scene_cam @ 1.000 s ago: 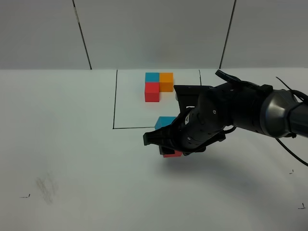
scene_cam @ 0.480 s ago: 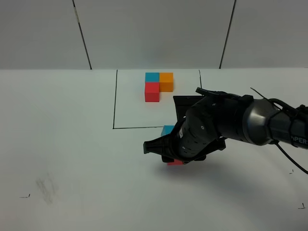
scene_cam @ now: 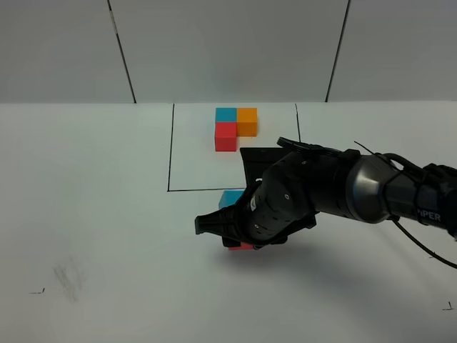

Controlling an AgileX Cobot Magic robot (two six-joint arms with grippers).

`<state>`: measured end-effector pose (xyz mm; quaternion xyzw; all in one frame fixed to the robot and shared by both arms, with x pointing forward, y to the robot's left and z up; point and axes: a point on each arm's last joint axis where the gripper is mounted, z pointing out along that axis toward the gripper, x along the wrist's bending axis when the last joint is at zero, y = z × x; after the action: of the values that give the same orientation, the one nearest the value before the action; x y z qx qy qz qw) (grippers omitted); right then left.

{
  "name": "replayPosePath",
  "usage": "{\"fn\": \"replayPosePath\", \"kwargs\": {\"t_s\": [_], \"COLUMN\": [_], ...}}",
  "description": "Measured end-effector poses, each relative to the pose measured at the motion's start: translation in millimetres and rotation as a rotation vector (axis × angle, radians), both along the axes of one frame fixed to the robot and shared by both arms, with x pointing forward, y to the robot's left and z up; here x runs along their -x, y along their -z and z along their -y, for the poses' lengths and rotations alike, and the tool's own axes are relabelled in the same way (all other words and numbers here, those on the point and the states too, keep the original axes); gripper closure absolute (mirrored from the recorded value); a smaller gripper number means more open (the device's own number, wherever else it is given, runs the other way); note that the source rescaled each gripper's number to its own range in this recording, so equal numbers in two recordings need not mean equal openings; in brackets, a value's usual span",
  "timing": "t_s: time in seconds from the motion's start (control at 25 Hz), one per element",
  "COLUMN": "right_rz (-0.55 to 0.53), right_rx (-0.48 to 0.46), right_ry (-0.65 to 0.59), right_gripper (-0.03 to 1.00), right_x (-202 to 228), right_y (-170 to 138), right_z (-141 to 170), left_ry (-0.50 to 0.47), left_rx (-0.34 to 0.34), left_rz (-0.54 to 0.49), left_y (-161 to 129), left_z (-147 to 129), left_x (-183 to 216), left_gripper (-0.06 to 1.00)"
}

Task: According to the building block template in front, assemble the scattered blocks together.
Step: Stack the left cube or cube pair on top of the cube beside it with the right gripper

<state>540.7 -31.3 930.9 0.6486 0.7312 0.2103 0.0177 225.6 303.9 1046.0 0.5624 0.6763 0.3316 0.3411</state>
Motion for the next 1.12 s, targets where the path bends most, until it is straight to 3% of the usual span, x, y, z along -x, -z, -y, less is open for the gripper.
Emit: {"fn": "replayPosePath", "kwargs": {"t_s": [0.32,1.12], "right_rz": [-0.065,-0.037], "right_rx": [0.04,0.044], "right_ry": [-0.022,-0.046], "right_gripper": [0.77,0.77], "right_x": [1,-13], "right_y": [29,41], "right_z": [-2,-13], "left_ry": [0.0,0.0], "left_rx": [0.0,0.0], "left_rz": [0.0,0.0], "left_y": [0,0], "left_z": [0,0], "left_x": [0,0], "left_gripper": [-0.05,-0.05]}}
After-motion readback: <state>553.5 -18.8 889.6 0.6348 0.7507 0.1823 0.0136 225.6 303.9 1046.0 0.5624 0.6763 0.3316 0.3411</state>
